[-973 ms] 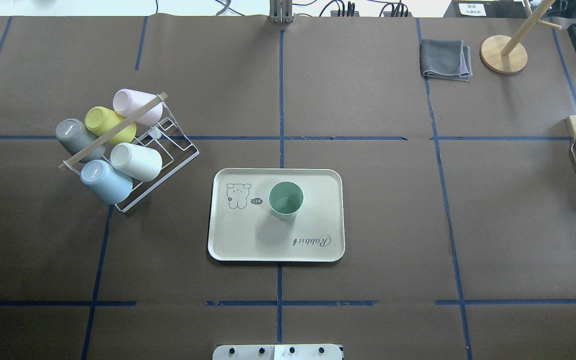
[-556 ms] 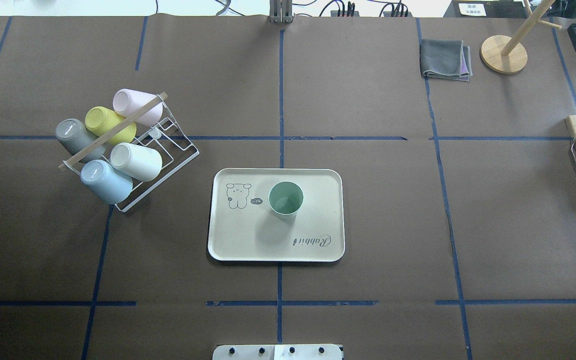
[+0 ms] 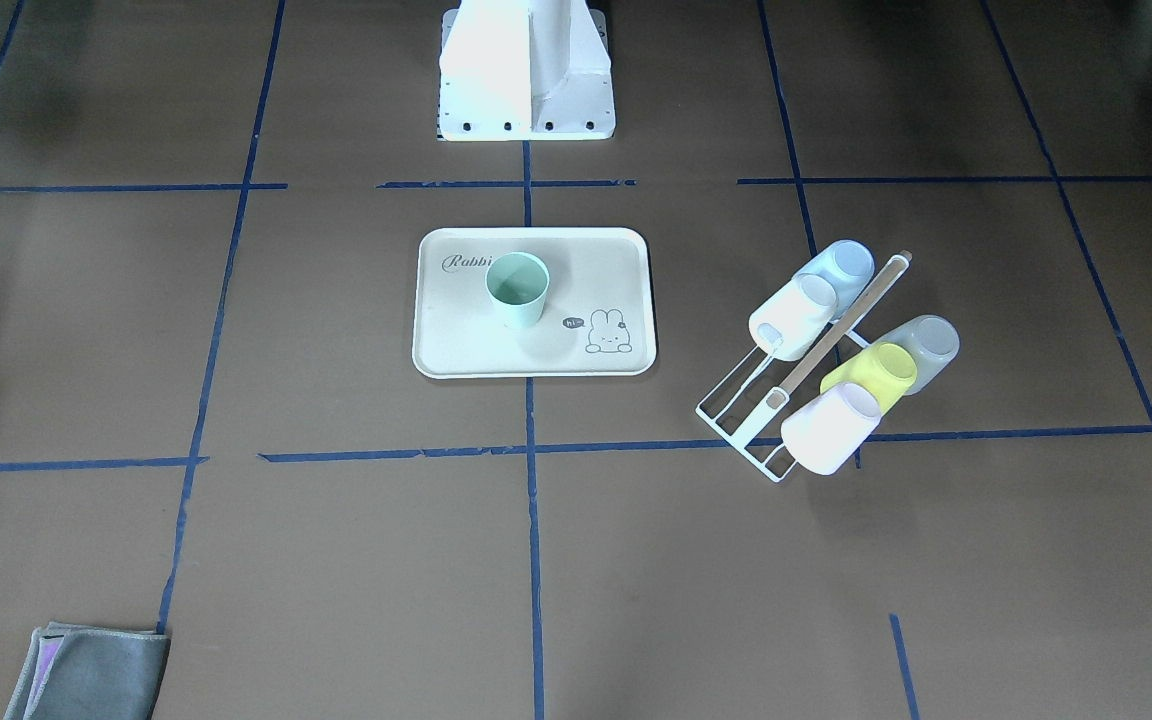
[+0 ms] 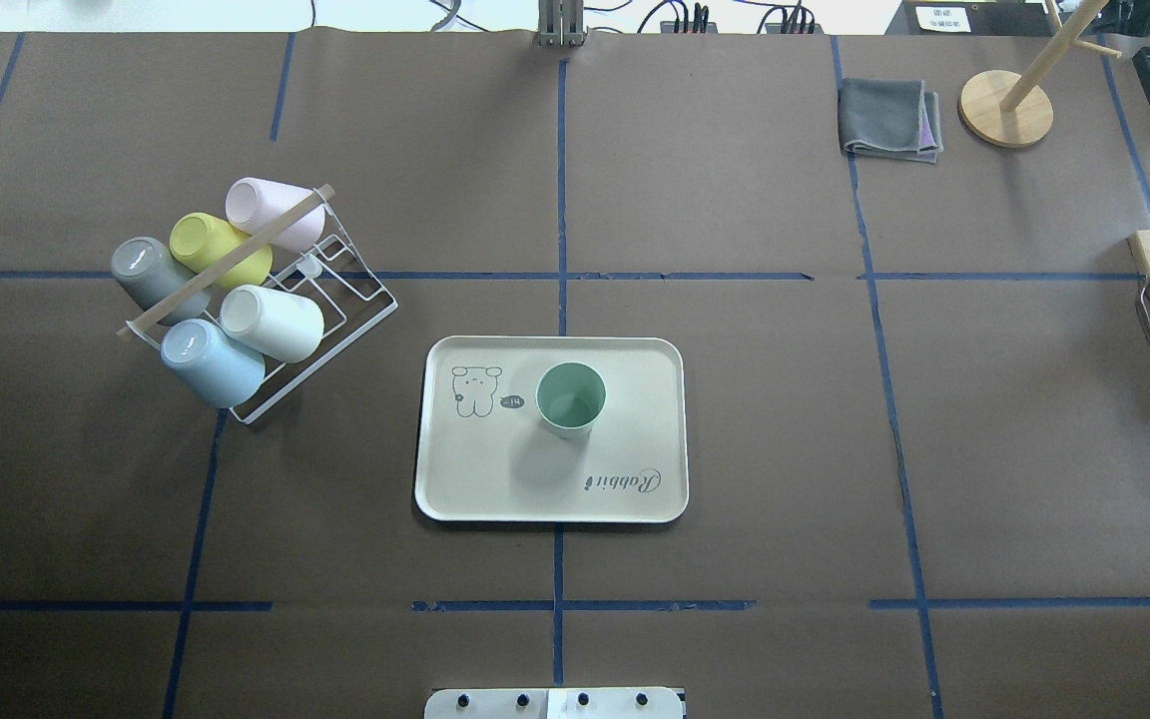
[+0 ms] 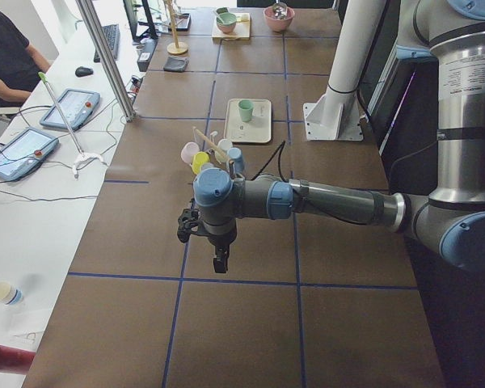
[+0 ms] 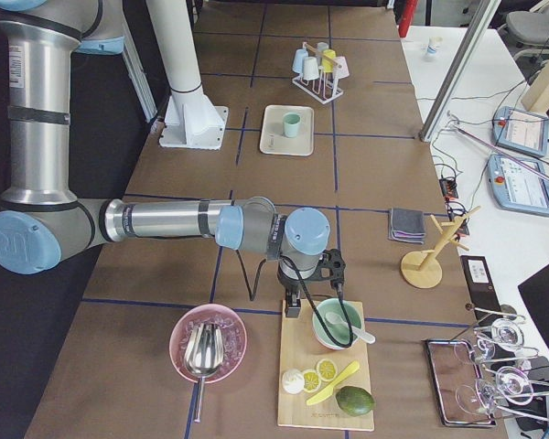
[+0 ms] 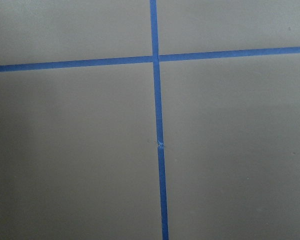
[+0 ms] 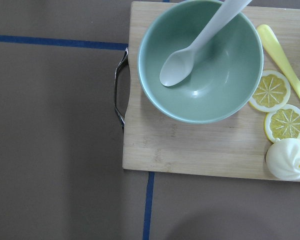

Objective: Pick up and place green cup on tray

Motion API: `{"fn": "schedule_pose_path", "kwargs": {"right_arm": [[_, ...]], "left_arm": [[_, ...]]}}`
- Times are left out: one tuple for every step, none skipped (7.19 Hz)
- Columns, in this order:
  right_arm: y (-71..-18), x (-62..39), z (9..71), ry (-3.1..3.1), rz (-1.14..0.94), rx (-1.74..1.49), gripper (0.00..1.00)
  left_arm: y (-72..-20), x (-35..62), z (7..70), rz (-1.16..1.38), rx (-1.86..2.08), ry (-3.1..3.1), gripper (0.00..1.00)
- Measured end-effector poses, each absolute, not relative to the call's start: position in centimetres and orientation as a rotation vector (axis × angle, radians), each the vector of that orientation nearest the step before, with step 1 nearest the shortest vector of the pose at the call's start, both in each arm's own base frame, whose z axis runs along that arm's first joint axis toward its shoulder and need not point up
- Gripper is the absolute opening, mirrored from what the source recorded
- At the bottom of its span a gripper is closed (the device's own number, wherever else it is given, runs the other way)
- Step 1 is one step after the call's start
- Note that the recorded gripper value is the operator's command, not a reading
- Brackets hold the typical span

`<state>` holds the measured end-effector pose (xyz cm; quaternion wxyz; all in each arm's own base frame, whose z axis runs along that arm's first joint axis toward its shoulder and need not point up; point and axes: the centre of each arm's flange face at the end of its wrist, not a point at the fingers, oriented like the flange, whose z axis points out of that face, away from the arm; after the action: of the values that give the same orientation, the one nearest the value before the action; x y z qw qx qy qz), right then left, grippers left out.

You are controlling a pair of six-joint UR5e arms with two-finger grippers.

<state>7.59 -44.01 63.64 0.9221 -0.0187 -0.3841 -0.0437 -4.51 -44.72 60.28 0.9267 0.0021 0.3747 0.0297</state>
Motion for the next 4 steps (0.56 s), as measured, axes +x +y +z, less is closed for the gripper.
{"fn": "schedule_pose_path", "kwargs": {"right_arm": [[-44.0, 7.59, 63.67, -0.789, -0.089, -0.039, 1.0], [-44.0, 7.58, 63.68, -0.789, -0.089, -0.039, 1.0], [-44.0, 7.58, 63.69, -0.789, -0.089, -0.039, 1.0], [-44.0, 7.59, 63.72, -0.788, -0.089, -0.04, 1.0]], "left_arm": [[-44.77, -4.51, 60.21, 0.061, 0.006, 0.768, 1.0], [-44.83, -4.48, 60.15, 0.062, 0.007, 0.768, 1.0], [-44.89, -4.46, 60.1, 0.063, 0.007, 0.768, 1.0], [-44.96, -4.43, 60.01, 0.064, 0.008, 0.77, 1.0]]}}
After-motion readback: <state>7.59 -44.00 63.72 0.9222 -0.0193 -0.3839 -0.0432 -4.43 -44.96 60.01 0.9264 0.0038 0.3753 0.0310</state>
